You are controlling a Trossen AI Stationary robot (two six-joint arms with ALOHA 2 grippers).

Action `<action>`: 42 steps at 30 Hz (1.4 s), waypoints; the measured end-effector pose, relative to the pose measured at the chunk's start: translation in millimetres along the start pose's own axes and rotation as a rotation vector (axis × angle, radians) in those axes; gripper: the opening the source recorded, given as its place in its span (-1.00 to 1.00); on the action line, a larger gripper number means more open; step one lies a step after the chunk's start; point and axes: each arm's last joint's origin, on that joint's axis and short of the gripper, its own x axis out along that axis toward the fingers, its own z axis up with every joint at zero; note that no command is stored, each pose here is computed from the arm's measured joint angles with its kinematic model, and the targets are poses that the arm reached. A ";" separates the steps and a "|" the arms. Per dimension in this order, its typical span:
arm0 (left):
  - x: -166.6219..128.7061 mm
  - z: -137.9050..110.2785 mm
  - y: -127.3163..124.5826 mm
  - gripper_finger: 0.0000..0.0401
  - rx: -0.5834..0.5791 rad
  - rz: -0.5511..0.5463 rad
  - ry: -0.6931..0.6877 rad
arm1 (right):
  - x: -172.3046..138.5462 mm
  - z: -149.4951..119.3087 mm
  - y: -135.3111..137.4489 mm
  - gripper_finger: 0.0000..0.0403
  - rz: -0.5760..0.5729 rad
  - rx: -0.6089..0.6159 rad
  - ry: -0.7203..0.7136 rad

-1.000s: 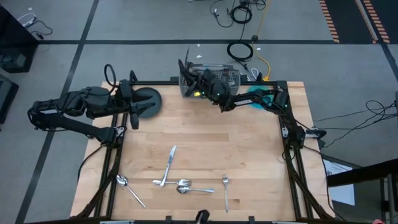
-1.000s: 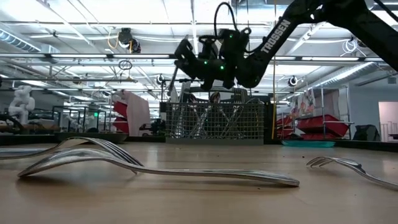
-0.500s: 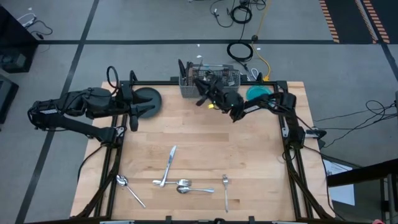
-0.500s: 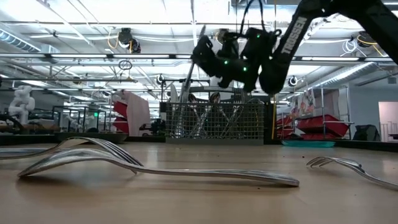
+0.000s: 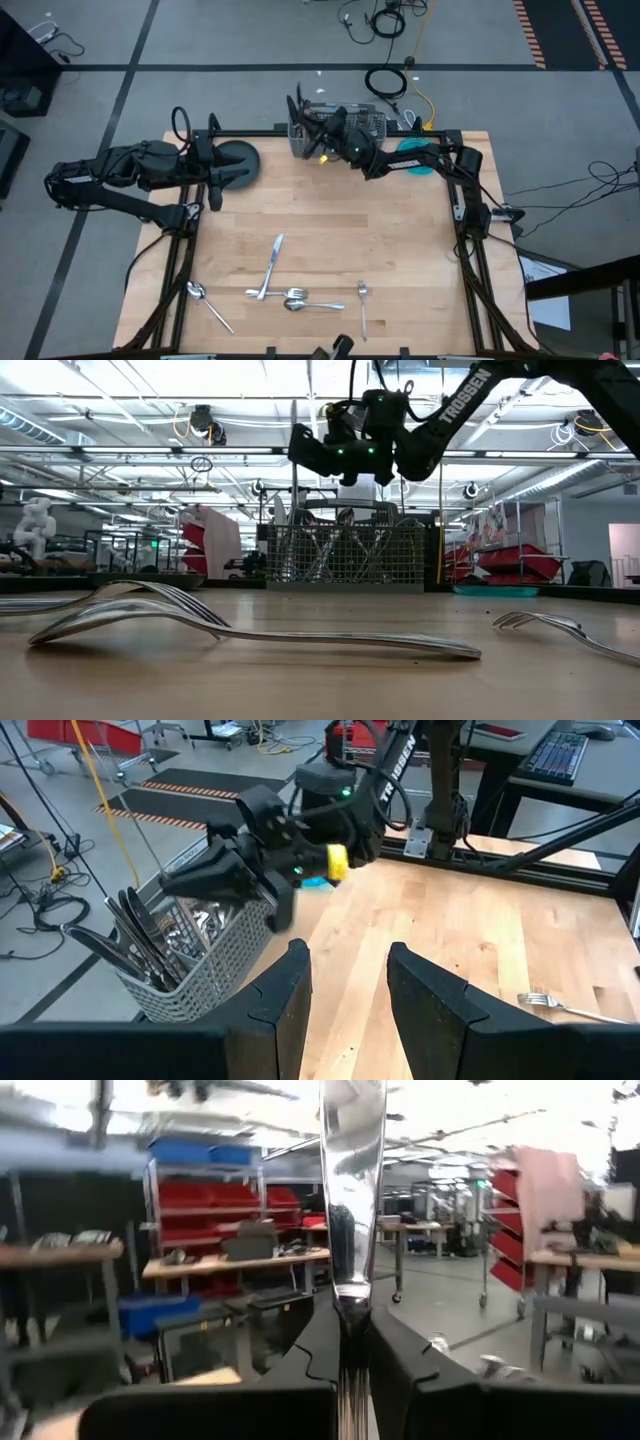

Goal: Sort silverware
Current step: Put the table knife into the silverware organizer

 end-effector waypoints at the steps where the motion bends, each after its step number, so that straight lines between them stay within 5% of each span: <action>1: 0.0 0.0 0.0 -0.31 0.000 0.000 0.000 | 0.9 0.1 -4.3 -0.95 -0.012 0.034 -0.001; 9: 0.0 -0.1 0.1 -0.31 0.004 0.002 0.000 | 5.7 -16.6 -2.7 -0.95 -0.105 0.182 -0.098; 15: 0.0 -1.0 0.2 -0.31 0.007 0.004 0.009 | 30.5 -19.9 18.8 -0.95 -0.145 0.136 -0.085; 21: 0.0 -2.6 0.4 -0.31 0.014 0.006 0.026 | 39.2 -25.7 26.8 -0.95 -0.363 0.121 -0.047; 30: -0.1 -4.1 0.6 -0.31 0.020 0.008 0.041 | 35.5 -47.4 32.6 -0.95 -0.403 0.199 -0.026; 42: -0.2 -5.8 0.8 -0.31 0.039 0.009 0.057 | 30.9 -65.0 38.9 -0.95 -0.457 0.158 0.067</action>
